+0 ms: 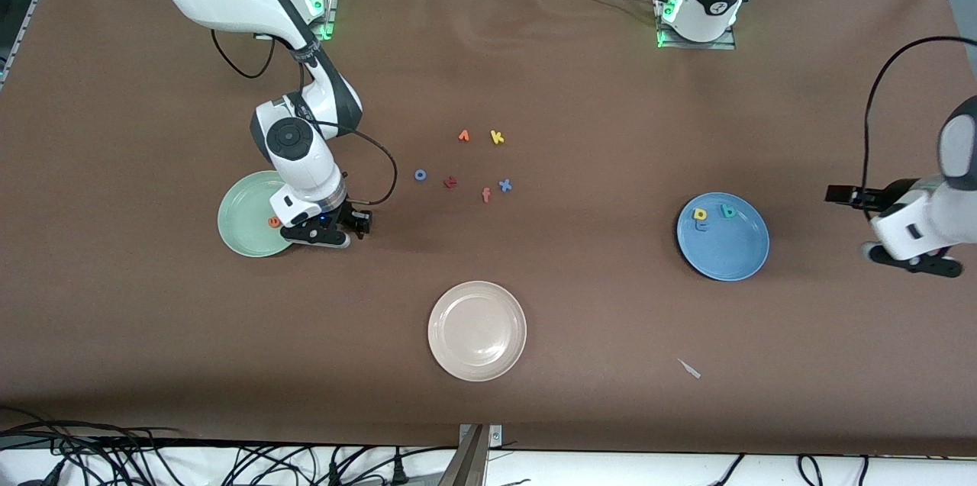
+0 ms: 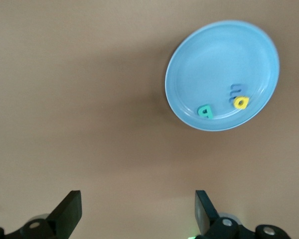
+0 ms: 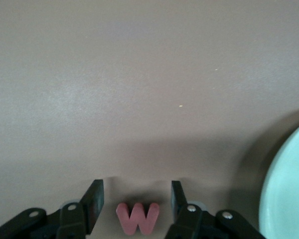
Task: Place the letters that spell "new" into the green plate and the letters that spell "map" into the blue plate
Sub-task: 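Release the teal letter on the blue plate and raise the left arm to rest, then carry the pink w with the right gripper over the green plate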
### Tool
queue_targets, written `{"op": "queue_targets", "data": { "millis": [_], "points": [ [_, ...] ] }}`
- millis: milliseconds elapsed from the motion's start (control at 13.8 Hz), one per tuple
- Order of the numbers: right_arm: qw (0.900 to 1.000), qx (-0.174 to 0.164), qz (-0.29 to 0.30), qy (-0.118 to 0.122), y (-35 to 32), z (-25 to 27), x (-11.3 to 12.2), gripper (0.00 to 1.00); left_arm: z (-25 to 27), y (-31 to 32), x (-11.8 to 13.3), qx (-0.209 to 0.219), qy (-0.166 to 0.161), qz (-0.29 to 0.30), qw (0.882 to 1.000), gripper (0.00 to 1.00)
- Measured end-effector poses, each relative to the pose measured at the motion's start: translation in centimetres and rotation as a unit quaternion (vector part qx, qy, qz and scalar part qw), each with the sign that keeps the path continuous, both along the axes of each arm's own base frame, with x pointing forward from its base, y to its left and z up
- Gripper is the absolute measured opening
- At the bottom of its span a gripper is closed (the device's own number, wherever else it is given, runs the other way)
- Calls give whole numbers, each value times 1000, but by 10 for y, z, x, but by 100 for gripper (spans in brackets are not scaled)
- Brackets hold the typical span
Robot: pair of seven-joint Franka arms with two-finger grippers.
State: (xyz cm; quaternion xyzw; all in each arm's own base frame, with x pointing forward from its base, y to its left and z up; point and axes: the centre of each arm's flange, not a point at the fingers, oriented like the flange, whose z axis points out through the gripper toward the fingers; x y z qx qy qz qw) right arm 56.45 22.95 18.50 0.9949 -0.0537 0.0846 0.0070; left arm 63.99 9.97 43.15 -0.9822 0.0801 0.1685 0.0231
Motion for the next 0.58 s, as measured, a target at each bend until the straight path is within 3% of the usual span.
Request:
{"op": "queue_targets", "data": {
  "millis": [218,363,581],
  "points": [
    [1000,1,6,2,12,-10,-7,62,53,-15,-16,-28,-71,27,997,100],
    [1000,1,8,2,14,-11,-8,58,94,-41,-34,-28,-121,14,992,100],
    [1000,1,8,2,14,-11,-8,58,133,-87,-74,-24,-145,-15,989,100]
  ]
}}
